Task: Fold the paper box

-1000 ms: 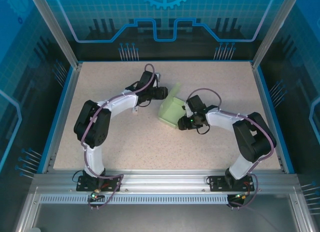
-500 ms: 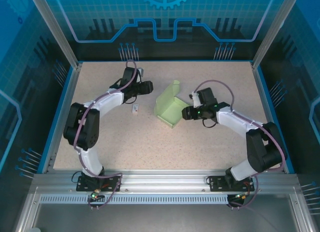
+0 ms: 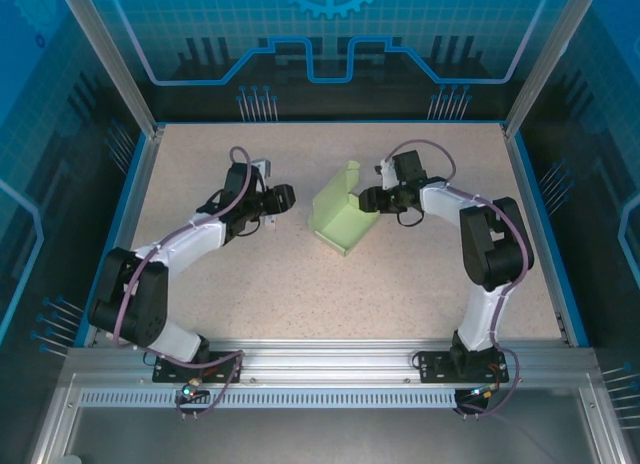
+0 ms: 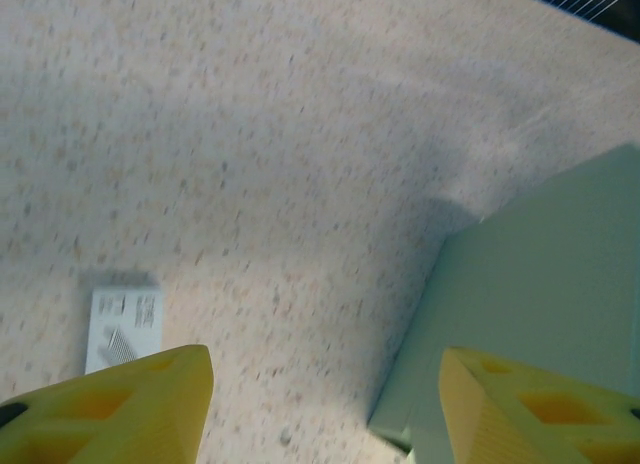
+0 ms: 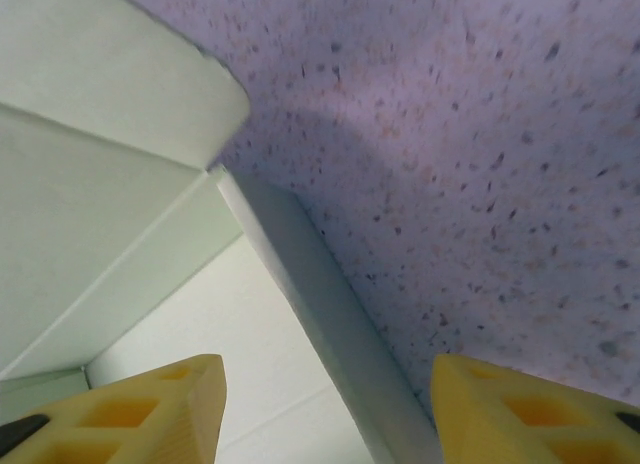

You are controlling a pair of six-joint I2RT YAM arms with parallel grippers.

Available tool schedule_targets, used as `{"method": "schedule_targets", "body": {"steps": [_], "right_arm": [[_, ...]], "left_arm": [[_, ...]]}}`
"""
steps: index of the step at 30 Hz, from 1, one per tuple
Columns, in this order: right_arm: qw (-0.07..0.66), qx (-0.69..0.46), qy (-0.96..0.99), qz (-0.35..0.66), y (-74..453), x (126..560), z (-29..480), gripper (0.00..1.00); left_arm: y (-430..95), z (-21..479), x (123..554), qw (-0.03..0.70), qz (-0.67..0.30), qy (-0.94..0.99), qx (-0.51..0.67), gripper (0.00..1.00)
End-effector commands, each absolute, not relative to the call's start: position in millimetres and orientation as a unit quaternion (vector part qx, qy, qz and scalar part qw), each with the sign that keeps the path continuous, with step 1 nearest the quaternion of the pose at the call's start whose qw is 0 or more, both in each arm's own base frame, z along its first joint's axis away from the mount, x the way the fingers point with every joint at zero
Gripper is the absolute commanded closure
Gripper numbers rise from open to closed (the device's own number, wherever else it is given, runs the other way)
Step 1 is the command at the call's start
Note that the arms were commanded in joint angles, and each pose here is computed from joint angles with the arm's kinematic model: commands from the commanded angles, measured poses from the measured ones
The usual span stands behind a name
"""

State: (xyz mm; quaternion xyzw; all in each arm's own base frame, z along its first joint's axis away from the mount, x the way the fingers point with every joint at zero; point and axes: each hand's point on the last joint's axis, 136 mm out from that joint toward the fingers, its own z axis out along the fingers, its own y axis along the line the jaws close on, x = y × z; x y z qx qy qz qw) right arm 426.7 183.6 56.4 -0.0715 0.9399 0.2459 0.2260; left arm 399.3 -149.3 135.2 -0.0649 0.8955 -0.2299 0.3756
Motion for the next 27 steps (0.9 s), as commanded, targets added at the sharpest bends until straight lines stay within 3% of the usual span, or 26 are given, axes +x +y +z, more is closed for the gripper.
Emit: {"method": "schedule_targets", "body": {"steps": [1, 14, 22, 27], "right_arm": [[0.215, -0.084, 0.933, 0.277, 196.6, 413.5, 62.0, 0.44], [0.188, -0.118, 0.937, 0.27, 220.9, 306.1, 48.6, 0.44], [0.334, -0.145, 0.916, 0.168, 172.5, 348.8, 111.2, 0.42], [0.388, -0.229, 0.879, 0.153, 176.7, 363.3, 133.7, 0.41]], "left_arm": [[-146.9, 136.6, 383.2, 0.376, -0.244, 0.89, -0.078, 0.37], [-121.0, 101.8, 336.4, 0.367, -0.205, 0.903, -0.086, 0.36], [-134.6, 120.0, 340.6, 0.401, -0.242, 0.882, -0.047, 0.29], [-152.5, 142.5, 347.2, 0.444, -0.276, 0.852, 0.016, 0.25]]}}
